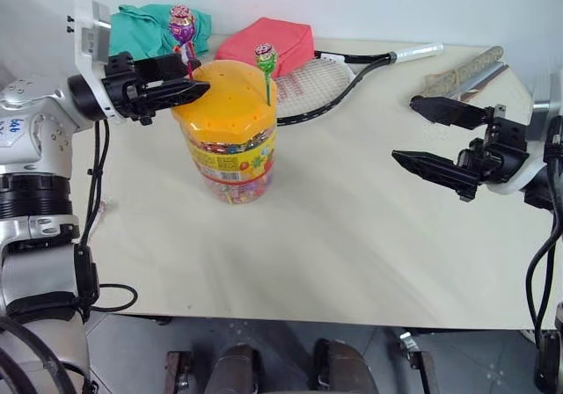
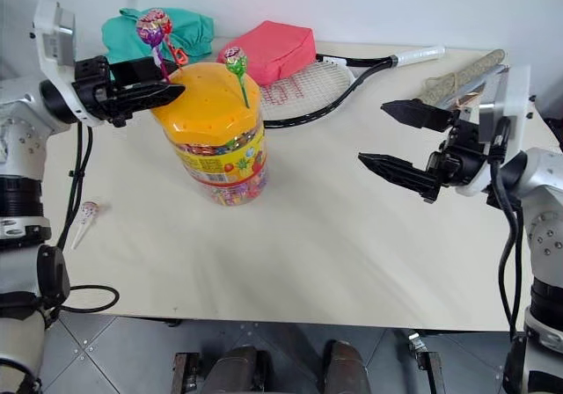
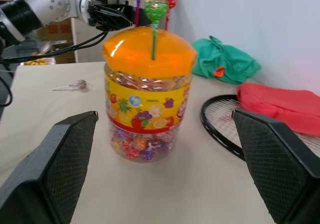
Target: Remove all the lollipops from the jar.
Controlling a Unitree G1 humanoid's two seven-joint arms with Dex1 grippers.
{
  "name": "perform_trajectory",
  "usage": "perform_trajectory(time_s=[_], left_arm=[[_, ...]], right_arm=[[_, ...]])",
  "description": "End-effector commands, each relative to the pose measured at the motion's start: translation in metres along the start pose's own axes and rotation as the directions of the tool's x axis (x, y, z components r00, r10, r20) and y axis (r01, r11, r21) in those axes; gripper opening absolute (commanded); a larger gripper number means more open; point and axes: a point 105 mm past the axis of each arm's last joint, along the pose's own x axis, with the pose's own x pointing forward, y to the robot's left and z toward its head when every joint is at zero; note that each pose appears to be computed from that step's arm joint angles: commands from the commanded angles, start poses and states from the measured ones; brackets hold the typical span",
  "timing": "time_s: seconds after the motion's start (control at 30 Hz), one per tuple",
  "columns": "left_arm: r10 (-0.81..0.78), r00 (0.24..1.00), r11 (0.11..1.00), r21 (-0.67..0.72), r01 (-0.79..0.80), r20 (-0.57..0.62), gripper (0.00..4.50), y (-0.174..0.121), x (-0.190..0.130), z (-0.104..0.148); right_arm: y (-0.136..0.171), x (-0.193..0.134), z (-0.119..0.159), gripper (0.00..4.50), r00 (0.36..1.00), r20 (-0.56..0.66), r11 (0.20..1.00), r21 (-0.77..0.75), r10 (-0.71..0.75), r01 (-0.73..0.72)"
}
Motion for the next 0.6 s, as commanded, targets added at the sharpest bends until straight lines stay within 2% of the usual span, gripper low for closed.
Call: perform_trajectory(time_s=[0.03, 0.13, 0.2, 0.3, 0.43, 0.53, 0.6], left_arm=[[-0.008, 1.0, 0.997, 0.08, 0.006, 0.016, 1.32, 0.002, 0.002, 0.021], [-0.001, 1.0, 0.996, 0.091, 0.001, 0.004, 0.33, 0.004, 0.005, 0.026], [0.016, 0.999, 0.993, 0.116, -0.02, 0.035, 0.15, 0.005, 0.008, 0.045], [0.044, 0.996, 0.99, 0.132, -0.054, 0.073, 0.15, 0.007, 0.01, 0.063], [0.227, 0.97, 0.966, 0.11, -0.235, 0.087, 0.15, 0.023, -0.002, 0.084], [0.314, 0.949, 0.943, 0.103, -0.317, 0.038, 0.15, 0.028, -0.016, 0.083], [0.414, 0.909, 0.908, 0.094, -0.409, -0.042, 0.15, 0.034, -0.034, 0.075]], right_arm=[[0.005, -0.004, 0.016, 4.5, 1.0, 0.023, 0.998, -0.06, -0.004, 0.005], [0.005, -0.004, 0.016, 4.5, 1.0, 0.025, 0.998, -0.064, -0.012, 0.014], [0.006, -0.005, 0.017, 4.5, 1.0, 0.023, 0.997, -0.071, -0.014, 0.016], [0.005, -0.005, 0.018, 4.5, 1.0, 0.022, 0.997, -0.075, -0.014, 0.016], [0.002, -0.004, 0.019, 4.5, 1.0, 0.019, 0.997, -0.08, -0.004, 0.005], [0.001, -0.003, 0.019, 4.5, 1.0, 0.019, 0.997, -0.075, 0.004, -0.002], [0.0, -0.001, 0.017, 4.5, 1.0, 0.016, 0.997, -0.071, 0.014, -0.013]])
